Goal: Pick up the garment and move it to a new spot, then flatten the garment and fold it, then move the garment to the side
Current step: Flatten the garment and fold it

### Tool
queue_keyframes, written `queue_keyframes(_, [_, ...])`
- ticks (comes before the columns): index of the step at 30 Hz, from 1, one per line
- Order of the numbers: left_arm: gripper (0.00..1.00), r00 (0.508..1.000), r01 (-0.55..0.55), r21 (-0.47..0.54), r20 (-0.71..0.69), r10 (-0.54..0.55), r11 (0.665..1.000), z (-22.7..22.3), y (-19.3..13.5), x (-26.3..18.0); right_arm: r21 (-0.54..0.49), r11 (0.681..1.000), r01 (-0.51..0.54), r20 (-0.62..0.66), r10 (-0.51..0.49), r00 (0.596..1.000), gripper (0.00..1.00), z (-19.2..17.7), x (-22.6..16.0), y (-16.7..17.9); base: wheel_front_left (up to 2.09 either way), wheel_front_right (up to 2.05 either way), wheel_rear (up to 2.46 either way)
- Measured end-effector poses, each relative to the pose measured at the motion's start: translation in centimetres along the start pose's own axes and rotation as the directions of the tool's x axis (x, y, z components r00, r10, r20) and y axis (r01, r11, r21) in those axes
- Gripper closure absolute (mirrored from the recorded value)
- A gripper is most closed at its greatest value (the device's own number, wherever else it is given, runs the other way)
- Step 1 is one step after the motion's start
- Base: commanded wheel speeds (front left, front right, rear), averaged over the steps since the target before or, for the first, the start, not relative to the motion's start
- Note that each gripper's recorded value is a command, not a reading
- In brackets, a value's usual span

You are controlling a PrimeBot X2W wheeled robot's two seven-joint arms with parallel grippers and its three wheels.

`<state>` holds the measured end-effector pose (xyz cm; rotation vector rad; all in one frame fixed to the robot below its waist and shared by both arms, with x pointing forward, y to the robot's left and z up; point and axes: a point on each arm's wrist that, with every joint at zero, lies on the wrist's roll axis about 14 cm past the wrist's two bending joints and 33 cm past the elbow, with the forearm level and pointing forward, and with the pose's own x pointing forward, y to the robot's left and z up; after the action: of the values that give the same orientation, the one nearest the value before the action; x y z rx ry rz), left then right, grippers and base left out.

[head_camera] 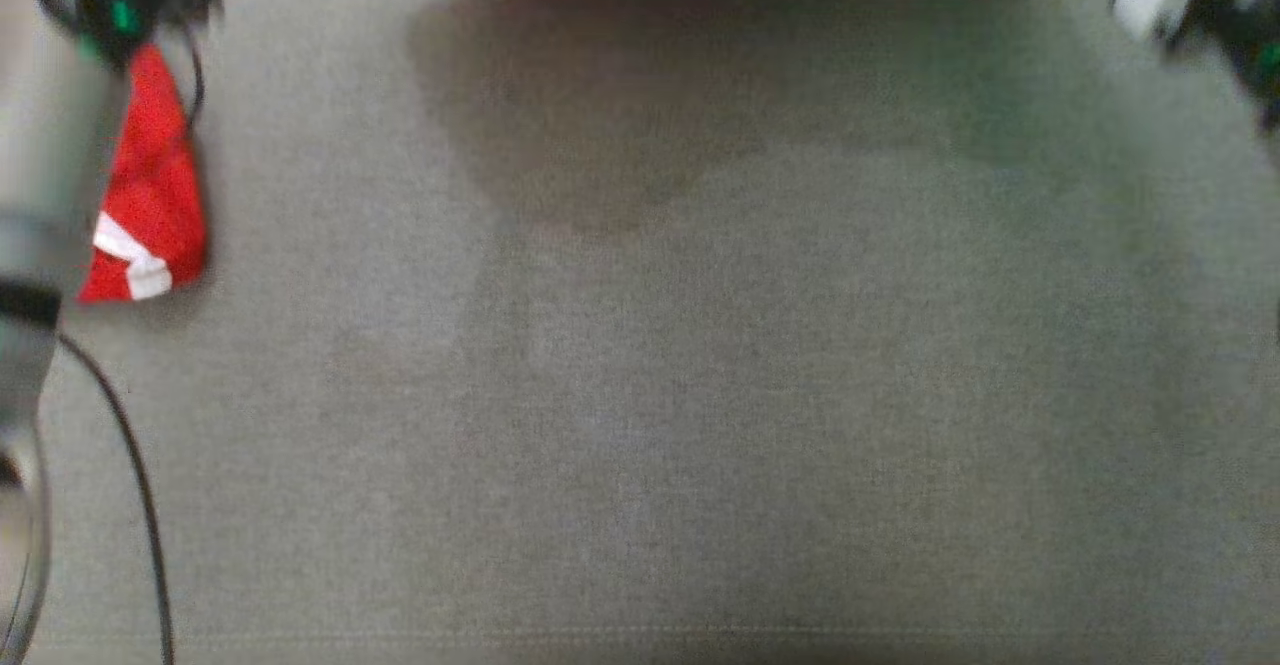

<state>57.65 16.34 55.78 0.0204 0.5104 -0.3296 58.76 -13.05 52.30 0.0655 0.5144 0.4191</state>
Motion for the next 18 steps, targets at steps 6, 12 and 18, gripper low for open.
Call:
queue_keyframes(6, [1.0,0.952,0.07,0.005,-0.298,-0.066,0.998,-8.4,-0.9,-5.4,0.031,0.999,-0.038,-0.313,0.046,0.949,1.0,-8.3,-5.3,0.7,0.0,0.0,0.0])
queue_keyframes(12, [1.0,0.858,0.146,-0.048,-0.491,-0.15,0.988,-14.5,-2.7,-9.7,0.048,0.998,-0.03,-0.456,0.049,0.889,1.0,-12.3,-9.6,0.4,0.0,0.0,0.0])
queue_keyframes(18, [1.0,0.691,0.255,-0.127,-0.67,-0.272,0.959,-21.3,-6.8,-14.6,0.101,0.995,-0.01,-0.638,0.073,0.767,1.0,-19.3,-14.7,0.3,0.0,0.0,0.0])
